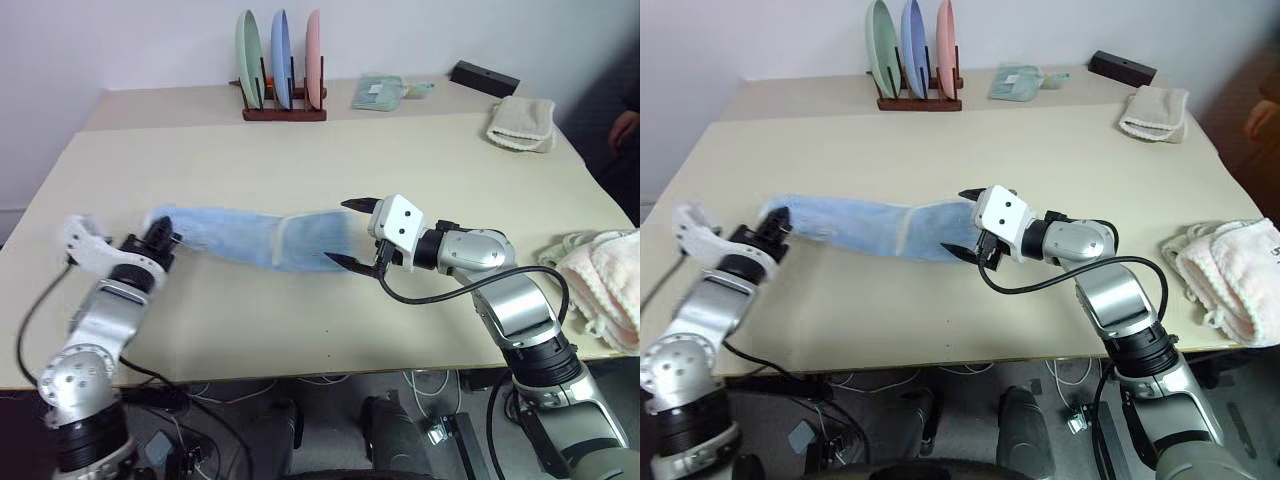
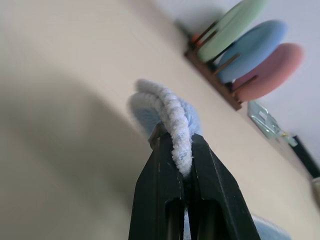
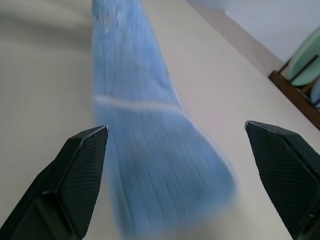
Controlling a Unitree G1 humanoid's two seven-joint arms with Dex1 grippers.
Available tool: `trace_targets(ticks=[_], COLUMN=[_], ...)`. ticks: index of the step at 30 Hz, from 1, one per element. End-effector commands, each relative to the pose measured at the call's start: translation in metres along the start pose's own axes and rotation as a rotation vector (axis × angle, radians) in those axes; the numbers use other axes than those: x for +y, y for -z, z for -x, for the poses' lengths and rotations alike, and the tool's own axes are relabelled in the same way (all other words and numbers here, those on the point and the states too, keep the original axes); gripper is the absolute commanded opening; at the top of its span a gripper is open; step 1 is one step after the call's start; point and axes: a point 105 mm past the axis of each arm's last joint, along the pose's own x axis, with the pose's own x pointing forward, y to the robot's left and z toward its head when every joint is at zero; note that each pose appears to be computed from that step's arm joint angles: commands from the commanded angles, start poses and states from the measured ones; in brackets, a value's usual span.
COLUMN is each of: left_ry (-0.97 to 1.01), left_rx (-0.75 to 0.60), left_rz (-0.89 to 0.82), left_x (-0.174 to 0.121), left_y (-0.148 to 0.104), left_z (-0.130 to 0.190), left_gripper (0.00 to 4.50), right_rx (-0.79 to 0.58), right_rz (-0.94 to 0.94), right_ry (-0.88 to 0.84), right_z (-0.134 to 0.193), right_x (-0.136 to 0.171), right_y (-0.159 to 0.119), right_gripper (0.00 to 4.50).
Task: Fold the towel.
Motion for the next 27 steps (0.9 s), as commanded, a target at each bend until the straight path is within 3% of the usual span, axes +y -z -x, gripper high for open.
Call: trace_targets(ticks=[1,5,9,14,19,22,27], left_ry=[0.22,0.489,0.669,0.615,0.602,0.61,0.658], left_rx=[0.011,0.187,0.4,0.501,0.532,0.518,0.421], left_rz=[-0.162,-0.4,-0.633,-0.676,-0.698,-0.656,-0.52], left_x=[-0.047,-0.101,-0.131,-0.129,-0.127,-0.13,-0.135], left_y=[-0.005,0.037,0.104,0.144,0.158,0.154,0.12], left_z=[0.001,0.005,0.01,-0.005,-0.008,-0.006,0.002], left_gripper=[0.05,0.05,0.05,0.05,0.05,0.99,3.47], right_rx=[-0.009,0.013,0.036,0.053,0.068,0.076,0.085], right_rz=[0.021,0.002,-0.012,-0.015,-0.017,-0.017,-0.009], right_ry=[0.019,0.03,0.04,0.062,0.079,0.082,0.084], right_z=[0.002,0.004,0.007,0.011,0.016,0.017,0.019], right_x=[-0.003,-0.002,0.002,0.001,0.001,0.002,-0.001], right_y=[-0.002,0.008,0.017,0.021,0.024,0.025,0.026], right_gripper=[4.5,4.5,4.5,4.5,4.5,4.5,4.5])
